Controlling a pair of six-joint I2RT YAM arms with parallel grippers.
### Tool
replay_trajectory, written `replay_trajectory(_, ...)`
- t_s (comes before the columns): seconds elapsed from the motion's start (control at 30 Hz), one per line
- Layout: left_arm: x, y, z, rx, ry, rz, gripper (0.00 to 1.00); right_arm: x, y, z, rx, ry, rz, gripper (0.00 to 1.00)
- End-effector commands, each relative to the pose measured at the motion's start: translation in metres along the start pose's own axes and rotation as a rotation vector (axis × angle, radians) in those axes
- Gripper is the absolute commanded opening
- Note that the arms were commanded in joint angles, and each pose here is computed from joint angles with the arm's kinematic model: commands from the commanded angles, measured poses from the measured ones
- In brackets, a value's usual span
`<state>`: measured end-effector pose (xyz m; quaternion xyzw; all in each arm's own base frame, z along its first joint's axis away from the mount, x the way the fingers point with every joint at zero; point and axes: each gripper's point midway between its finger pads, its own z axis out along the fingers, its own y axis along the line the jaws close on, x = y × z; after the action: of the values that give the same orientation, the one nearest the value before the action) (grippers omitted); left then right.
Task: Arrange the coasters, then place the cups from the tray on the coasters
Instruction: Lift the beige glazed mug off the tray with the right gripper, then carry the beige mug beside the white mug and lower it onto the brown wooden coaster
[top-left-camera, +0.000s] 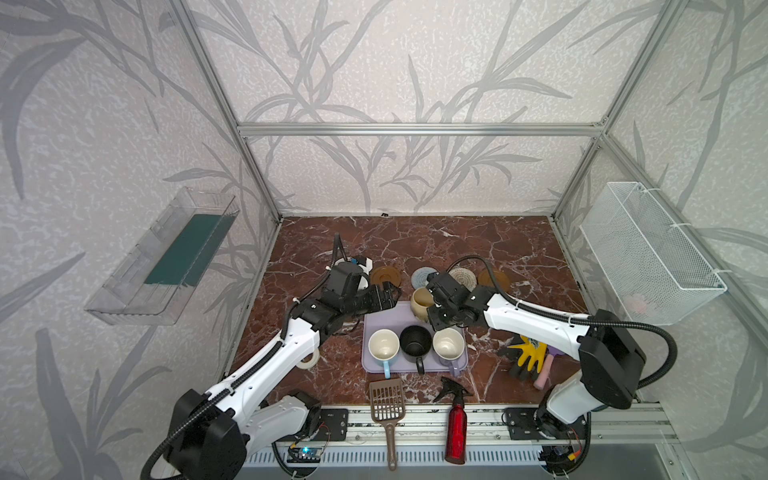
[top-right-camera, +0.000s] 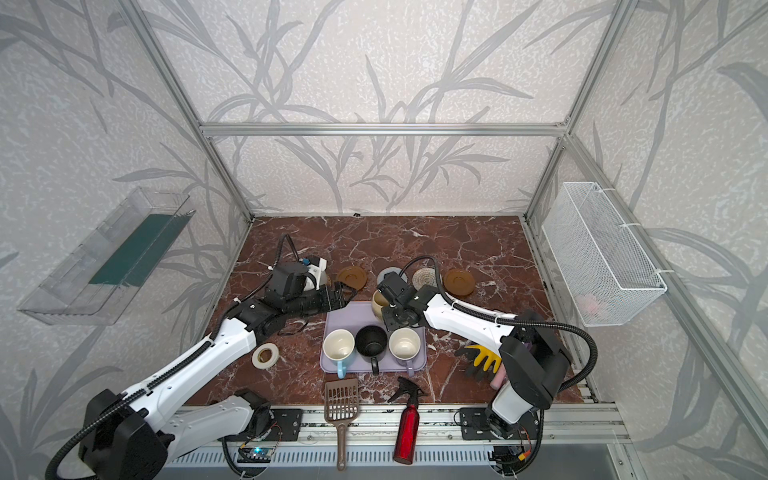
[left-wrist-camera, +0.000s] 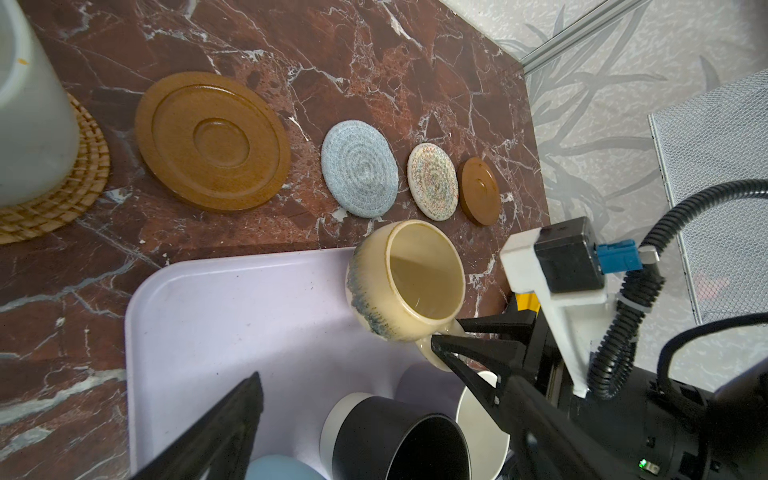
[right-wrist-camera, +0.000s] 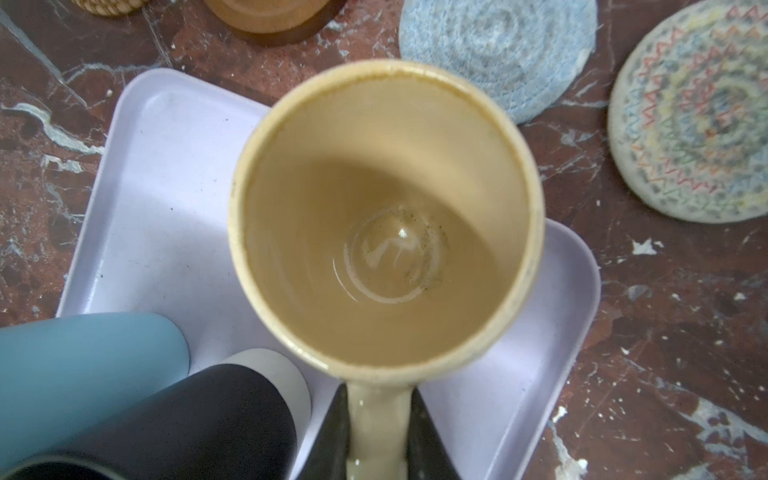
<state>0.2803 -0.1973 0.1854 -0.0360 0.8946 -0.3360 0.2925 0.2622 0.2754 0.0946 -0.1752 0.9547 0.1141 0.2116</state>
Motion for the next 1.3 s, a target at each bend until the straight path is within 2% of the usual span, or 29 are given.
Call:
replay_trajectory(0.0,-0.01,-0.002,-0.007,-0.009,-0.042,0.001,0.93,-0.039,0.013,-0.033,-0.029,-0.16,0.005,0.0)
replay_trajectory(0.27,-0.022,0.004,-0.013,-0.044,-0.084,-0.02,0.91,-0.055,0.025,-0.05,-0.054,-0.217,0.005,0.0)
replay_trajectory(0.37,-0.023,0.006,-0.012,-0.049,-0.082,-0.032,0.9,-0.047,0.027,-0.045,-0.06,-0.177,0.007,0.0)
replay_trajectory(0.47,-0.022,0.01,-0.01,-0.056,-0.079,-0.036,0.89,-0.045,0.027,-0.041,-0.071,-0.2,0.016,0.0)
replay_trajectory(0.67,-0.026,0.013,-0.01,-0.053,-0.092,-0.075,0.85,-0.067,0.041,-0.053,-0.07,-0.255,-0.029,0.0)
replay_trajectory(0.9,-0.039,0.019,-0.024,-0.069,-0.152,-0.095,0.83,-0.09,0.062,-0.059,-0.081,-0.317,-0.049,0.0)
replay_trajectory(1.1,-0.057,0.036,-0.036,-0.105,-0.206,-0.163,0.79,-0.118,0.077,-0.048,-0.063,-0.356,-0.027,0.0)
replay_trajectory(1.27,-0.069,0.034,-0.045,-0.088,-0.239,-0.178,0.79,-0.139,0.092,-0.033,-0.033,-0.395,-0.031,0.0)
